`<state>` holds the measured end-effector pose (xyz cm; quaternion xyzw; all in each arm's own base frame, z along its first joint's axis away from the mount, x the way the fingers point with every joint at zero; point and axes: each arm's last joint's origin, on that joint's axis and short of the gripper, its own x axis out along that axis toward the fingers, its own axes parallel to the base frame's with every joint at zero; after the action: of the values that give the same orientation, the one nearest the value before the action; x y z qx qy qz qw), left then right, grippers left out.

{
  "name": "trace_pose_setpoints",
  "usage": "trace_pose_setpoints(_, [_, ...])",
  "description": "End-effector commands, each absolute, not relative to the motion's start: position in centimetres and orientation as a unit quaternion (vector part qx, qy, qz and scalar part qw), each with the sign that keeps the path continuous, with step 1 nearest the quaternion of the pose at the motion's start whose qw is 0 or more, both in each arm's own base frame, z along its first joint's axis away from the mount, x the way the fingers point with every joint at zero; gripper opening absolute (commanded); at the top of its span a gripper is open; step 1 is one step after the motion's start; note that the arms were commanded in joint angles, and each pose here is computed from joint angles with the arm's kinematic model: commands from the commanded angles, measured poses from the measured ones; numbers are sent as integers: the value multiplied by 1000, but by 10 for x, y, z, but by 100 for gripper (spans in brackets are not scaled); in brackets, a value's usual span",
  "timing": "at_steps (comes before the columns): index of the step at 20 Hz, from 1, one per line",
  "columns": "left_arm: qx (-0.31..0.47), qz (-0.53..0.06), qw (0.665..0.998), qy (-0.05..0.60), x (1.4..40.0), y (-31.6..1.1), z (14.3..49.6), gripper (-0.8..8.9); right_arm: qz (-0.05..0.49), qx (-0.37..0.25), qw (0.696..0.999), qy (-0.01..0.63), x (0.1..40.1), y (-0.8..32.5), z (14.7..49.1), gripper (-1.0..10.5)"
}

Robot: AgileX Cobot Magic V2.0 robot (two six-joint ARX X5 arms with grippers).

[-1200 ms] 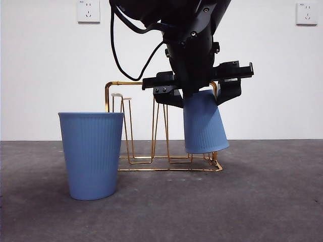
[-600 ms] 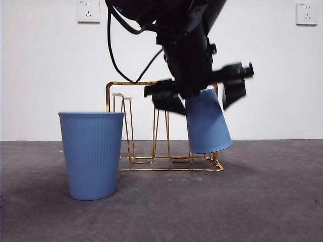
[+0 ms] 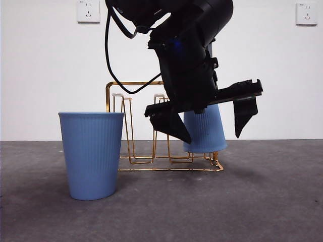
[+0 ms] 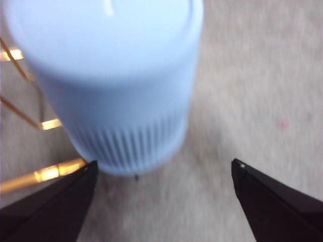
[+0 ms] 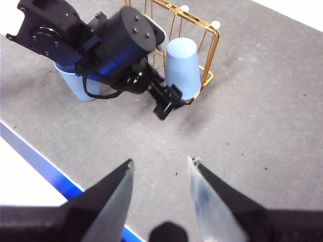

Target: Pick up cup 1,put cup 1 in the cup rack,pick up cup 2,put cup 2 in the cup rack

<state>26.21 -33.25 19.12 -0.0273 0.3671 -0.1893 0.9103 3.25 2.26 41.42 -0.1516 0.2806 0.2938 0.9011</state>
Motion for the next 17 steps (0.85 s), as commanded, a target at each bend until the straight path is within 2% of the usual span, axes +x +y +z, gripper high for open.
trace_pose_setpoints(1, [-24,-198,898,393,256,-335,183,444,297,-153,901,276,32,23,414,189])
trace_pose_setpoints(6, [-38,-250,882,398,231,-341,209,444,297,-152,902,276,33,23,414,189])
trace_pose_setpoints(9, [-56,-317,863,390,210,-343,240,440,295,-142,906,267,34,24,416,189])
trace_pose_setpoints(11, [-52,-349,861,365,193,-336,270,440,292,-122,912,261,37,26,419,189])
trace_pose_setpoints(14, [-28,-353,881,313,169,-305,322,440,289,-96,914,267,46,34,421,190])
trace_pose_setpoints(17, [-6,-318,912,259,145,-253,371,440,324,-74,900,283,66,52,421,191])
